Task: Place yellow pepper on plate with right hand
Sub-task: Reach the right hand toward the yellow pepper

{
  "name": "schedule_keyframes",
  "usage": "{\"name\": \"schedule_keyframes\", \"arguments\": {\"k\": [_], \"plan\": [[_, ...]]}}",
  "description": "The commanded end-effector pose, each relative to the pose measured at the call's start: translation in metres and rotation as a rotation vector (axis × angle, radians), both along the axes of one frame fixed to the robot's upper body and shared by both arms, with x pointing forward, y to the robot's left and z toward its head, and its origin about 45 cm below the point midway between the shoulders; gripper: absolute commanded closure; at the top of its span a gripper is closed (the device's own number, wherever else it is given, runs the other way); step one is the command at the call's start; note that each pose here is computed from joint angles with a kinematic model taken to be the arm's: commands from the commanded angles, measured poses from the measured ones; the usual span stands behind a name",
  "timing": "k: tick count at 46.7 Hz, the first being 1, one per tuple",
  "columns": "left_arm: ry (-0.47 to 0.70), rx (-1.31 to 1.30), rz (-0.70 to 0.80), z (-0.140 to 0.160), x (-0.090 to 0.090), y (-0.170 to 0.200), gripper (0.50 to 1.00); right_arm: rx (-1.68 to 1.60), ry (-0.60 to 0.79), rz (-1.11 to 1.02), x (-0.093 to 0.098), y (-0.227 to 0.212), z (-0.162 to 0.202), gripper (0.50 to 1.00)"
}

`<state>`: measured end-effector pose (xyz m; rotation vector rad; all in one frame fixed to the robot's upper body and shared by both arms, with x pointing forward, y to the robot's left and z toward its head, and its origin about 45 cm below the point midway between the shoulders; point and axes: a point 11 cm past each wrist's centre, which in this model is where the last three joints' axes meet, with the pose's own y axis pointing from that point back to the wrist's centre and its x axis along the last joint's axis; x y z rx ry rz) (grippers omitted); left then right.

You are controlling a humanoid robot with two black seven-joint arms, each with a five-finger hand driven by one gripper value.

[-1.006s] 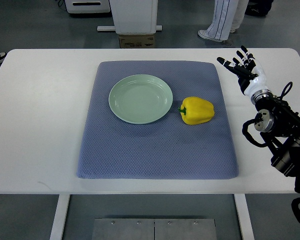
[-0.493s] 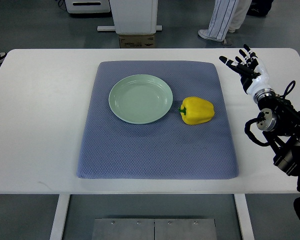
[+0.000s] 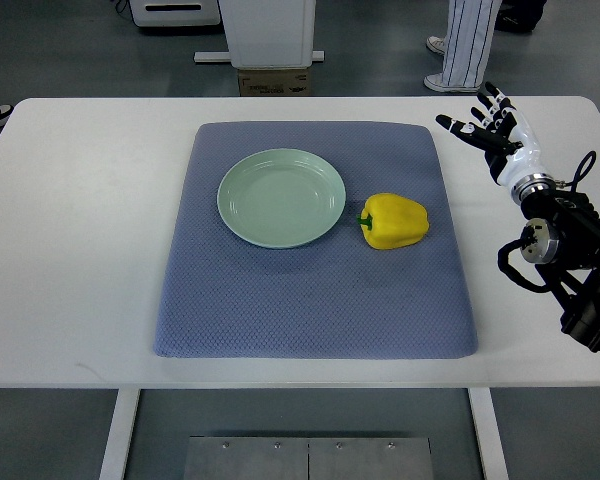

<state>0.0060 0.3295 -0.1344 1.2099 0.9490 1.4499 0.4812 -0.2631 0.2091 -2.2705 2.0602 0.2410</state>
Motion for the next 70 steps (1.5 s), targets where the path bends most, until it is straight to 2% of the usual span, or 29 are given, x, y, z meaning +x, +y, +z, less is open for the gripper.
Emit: {"name": "schedule_keyframes", "arguments": {"k": [1, 15, 30, 52, 70], "plan": [[0.0, 0.0, 0.0, 0.0, 0.0, 0.0, 0.5, -0.038, -0.029, 0.051, -0.002, 0.003, 0.006, 0.5], [0.0, 0.0, 0.0, 0.0, 0.0, 0.0, 0.5, -0.276, -0.206, 0.266, -0.007, 0.007, 0.038, 0.504], [0.0, 0.0, 0.0, 0.0, 0.0, 0.0, 0.5, -0.57, -0.283, 0.525, -0.024, 0.018, 0.041, 0.511], [0.0, 0.0, 0.0, 0.0, 0.0, 0.0, 0.5, -0.856, -0.243, 0.798, -0.043, 0.033, 0.018, 0.513], [0.0, -0.002, 0.0, 0.0, 0.0, 0.0, 0.5, -0.926, -0.21, 0.852, -0.047, 0.037, 0.006, 0.527]]}}
